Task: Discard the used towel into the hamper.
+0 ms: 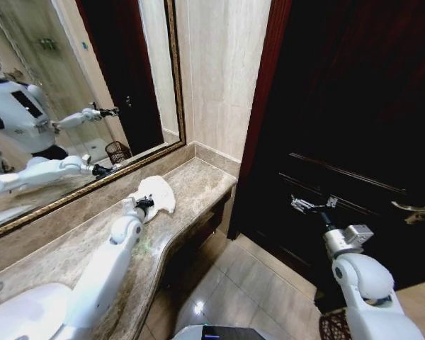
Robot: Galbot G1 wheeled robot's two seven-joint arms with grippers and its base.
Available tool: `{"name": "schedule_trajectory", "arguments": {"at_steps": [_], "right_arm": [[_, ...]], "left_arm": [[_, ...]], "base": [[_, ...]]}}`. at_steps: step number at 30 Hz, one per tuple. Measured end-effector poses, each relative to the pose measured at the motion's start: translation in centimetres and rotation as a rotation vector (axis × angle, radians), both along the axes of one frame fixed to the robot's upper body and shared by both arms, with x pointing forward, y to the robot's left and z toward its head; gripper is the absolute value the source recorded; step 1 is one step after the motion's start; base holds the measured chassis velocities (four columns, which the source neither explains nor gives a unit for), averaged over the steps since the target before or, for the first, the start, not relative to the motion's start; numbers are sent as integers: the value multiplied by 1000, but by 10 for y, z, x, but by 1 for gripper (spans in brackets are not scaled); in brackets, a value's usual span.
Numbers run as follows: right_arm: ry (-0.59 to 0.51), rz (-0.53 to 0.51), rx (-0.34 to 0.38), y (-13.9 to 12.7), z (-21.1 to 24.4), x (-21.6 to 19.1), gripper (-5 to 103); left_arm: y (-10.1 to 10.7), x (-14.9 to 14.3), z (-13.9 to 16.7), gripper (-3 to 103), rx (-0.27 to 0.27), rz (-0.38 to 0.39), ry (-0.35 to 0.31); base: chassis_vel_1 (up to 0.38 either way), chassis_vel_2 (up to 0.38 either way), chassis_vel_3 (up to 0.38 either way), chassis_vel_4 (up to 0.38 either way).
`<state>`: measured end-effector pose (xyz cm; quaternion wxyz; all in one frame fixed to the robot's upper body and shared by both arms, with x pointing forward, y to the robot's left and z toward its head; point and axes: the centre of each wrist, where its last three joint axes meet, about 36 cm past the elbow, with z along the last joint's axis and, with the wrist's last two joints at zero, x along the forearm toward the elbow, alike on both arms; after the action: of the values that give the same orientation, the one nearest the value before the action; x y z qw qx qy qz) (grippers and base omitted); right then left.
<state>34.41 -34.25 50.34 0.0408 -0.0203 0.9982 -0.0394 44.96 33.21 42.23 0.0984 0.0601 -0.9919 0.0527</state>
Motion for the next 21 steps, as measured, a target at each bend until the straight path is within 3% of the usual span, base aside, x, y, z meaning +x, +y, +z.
{"name": "schedule_trajectory", "arguments": {"at_steps": [4, 11, 14, 19, 21], "right_arm": [[-19, 7, 18, -1, 5, 5, 100], [-43, 23, 45, 1, 12, 8, 100], [-67, 35, 60, 0, 20, 10, 100], [-86, 39, 78, -2, 27, 8, 100], [-90, 50, 92, -2, 31, 5, 100]], "left_arm": [[-14, -41, 23, 7, 26, -28, -140], [-32, -78, 49, 7, 52, -26, -217], [-45, -105, 83, 7, 43, -21, -277], [-49, -134, 107, 7, 44, -12, -323], [-47, -158, 113, 7, 59, 17, -334]], "base": [[0, 0, 0, 0], [0, 0, 0, 0], [0, 0, 0, 0], [0, 0, 0, 0], [0, 0, 0, 0]]}}
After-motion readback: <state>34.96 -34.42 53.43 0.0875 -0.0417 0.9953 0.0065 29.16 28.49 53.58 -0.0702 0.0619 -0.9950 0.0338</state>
